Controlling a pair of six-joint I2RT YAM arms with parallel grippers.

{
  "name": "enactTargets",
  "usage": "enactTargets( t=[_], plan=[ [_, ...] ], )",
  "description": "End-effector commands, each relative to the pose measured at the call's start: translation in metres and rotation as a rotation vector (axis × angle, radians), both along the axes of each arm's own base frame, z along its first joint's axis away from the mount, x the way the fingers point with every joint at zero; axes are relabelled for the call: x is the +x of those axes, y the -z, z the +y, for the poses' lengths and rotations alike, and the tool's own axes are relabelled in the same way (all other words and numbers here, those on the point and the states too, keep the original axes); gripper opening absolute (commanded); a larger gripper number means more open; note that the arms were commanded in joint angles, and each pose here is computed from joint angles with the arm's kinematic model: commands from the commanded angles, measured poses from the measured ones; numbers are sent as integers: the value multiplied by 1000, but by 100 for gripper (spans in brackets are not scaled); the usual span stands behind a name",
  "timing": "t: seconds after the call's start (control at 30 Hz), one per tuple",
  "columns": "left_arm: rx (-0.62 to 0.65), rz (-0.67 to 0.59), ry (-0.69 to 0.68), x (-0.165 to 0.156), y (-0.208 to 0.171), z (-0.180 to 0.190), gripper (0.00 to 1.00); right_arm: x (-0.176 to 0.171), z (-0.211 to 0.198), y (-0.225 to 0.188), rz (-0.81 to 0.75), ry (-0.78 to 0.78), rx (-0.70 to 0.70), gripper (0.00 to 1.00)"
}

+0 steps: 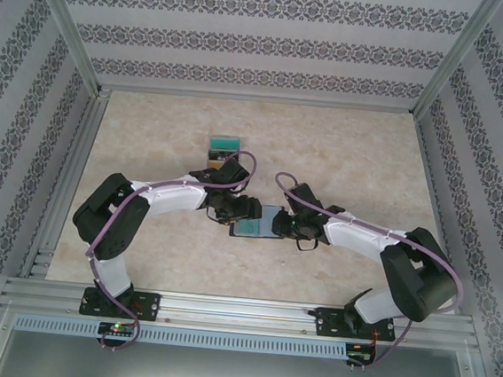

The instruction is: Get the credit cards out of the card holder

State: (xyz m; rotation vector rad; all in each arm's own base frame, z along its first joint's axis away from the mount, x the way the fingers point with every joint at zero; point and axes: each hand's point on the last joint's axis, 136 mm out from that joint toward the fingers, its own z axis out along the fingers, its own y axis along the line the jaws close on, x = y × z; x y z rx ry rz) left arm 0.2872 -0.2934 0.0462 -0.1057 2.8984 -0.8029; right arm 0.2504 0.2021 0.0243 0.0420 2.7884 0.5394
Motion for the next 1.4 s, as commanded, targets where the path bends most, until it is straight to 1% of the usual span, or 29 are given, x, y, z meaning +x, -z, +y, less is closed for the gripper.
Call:
enactTargets(
  t=[0.0,0.13,0.47,1.03,1.37],
  plan=[
    [18,6,28,-6,0,-2,70,2,-6,6,0,-5,-53,28],
    [3,1,34,-5,-3,-5,70,0,-5,14,19,-14,-58,23],
    [1,23,42,-7,4,-8,70,-5,-3,18,31,-10,-49,22],
    [-163,-43,104,-2,-23,-39,74,-8,-1,21,38,-6,-42,22],
    [-224,-102,113,0,-43,-44,74,-10,-1,22,39,-7,-43,22]
  ],
)
